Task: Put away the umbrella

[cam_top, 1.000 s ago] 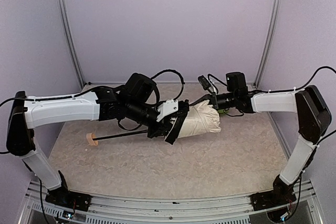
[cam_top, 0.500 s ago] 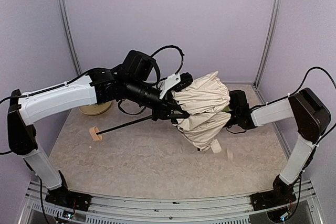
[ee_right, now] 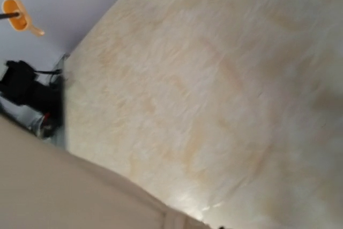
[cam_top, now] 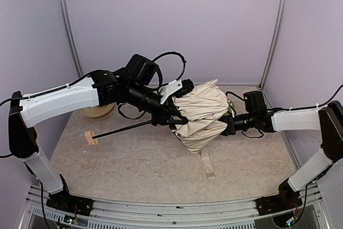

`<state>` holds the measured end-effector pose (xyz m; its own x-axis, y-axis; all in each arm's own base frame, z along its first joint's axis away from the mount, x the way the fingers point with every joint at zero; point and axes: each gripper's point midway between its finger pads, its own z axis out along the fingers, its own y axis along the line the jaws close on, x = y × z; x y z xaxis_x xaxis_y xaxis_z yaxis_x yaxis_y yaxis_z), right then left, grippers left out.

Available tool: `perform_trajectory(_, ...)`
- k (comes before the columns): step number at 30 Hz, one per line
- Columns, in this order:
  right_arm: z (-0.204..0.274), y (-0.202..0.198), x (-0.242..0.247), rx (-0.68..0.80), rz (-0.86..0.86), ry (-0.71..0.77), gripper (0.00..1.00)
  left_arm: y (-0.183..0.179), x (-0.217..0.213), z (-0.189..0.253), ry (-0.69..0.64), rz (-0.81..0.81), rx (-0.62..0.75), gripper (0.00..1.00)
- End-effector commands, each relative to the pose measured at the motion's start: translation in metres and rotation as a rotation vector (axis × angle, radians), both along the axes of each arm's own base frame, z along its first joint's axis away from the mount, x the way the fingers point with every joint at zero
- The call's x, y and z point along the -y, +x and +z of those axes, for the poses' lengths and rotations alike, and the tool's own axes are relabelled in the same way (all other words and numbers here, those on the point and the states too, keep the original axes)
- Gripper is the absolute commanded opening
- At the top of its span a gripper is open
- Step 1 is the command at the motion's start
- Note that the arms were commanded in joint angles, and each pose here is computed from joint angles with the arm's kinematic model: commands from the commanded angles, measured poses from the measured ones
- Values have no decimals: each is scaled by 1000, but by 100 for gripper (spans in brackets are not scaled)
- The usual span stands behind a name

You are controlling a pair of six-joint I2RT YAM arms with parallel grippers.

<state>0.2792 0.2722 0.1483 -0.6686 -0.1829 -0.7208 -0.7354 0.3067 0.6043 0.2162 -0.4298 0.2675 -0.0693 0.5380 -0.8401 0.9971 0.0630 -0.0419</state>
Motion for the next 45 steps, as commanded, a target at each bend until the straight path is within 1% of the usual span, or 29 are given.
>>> perform_trajectory(1, 26, 7, 21, 213, -90, -101, 39, 9, -2, 17, -17, 5, 62, 0)
perform_trajectory(4, 36, 5, 27, 260, -125, -109, 43, 10, -4, 26, -54, 7, 60, 0)
perform_trajectory(7, 24, -2, 31, 239, -133, -116, 49, 12, -7, 41, -80, 25, 95, 0)
perform_trajectory(9, 14, -8, 28, 220, -121, -81, 55, 8, -8, 54, -98, 13, 113, 0)
perform_trajectory(11, 8, -13, 21, 224, -95, -28, 64, 1, -9, 66, -112, -6, 145, 0)
perform_trajectory(12, 6, -14, 17, 240, -79, -6, 67, -3, -10, 71, -116, -20, 159, 0)
perform_trajectory(15, 1, -15, -1, 306, -29, 19, 73, -16, -13, 88, -136, -61, 201, 0)
perform_trajectory(19, -4, -10, -22, 365, 30, 31, 80, -22, -16, 103, -130, -76, 255, 0)
perform_trajectory(24, -7, 1, -32, 377, 44, 52, 81, -26, -19, 118, -134, -76, 306, 0)
perform_trajectory(26, -10, -1, -37, 370, 68, 72, 79, -26, -20, 124, -143, -73, 322, 0)
perform_trajectory(29, -16, -8, -45, 345, 98, 85, 69, -22, -22, 128, -143, -49, 338, 0)
perform_trajectory(31, -22, -10, -45, 321, 88, 91, 64, -18, -23, 131, -148, -30, 343, 0)
perform_trajectory(35, -25, -13, -45, 282, 70, 147, 46, -18, -24, 137, -168, -22, 342, 0)
perform_trajectory(41, -48, -13, -43, 223, 31, 115, 43, -13, -27, 140, -166, 4, 351, 0)
perform_trajectory(43, -54, -14, -42, 197, 26, 106, 39, -11, -29, 140, -163, 12, 353, 0)
perform_trajectory(45, -57, -17, -41, 177, 20, 109, 30, -9, -30, 140, -165, 20, 352, 0)
